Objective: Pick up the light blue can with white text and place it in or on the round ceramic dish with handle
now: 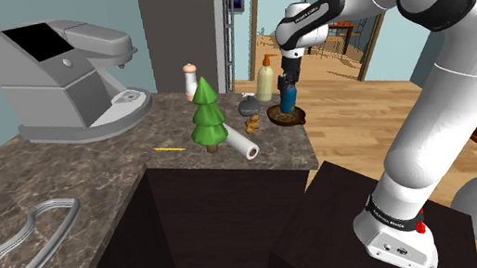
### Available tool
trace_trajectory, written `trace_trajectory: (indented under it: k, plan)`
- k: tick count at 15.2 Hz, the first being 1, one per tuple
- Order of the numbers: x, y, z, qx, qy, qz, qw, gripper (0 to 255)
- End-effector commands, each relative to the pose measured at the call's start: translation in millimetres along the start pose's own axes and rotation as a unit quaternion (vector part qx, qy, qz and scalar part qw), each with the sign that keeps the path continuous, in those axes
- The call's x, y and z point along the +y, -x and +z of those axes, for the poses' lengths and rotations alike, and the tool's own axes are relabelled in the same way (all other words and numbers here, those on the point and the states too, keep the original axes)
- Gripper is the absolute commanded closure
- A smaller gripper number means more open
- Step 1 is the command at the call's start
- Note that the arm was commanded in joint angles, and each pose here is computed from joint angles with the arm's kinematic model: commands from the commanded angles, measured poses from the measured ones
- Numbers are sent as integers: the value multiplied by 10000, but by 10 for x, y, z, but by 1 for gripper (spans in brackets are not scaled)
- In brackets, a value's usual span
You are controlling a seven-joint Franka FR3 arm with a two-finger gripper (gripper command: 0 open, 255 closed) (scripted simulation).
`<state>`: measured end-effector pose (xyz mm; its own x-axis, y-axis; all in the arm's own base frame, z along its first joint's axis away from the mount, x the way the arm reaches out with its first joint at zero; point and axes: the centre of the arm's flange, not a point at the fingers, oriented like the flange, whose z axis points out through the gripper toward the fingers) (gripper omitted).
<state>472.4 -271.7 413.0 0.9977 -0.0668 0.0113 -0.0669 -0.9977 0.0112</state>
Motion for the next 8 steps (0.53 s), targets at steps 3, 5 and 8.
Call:
trace_trajectory:
  k: [3, 5, 8]
  plan:
    - [0, -1, -3, 3, 1, 0, 10000, 0]
    - [-1, -1, -3, 3, 1, 0, 10000, 0]
    - [0, 0, -266, 3, 1, 0, 10000, 0]
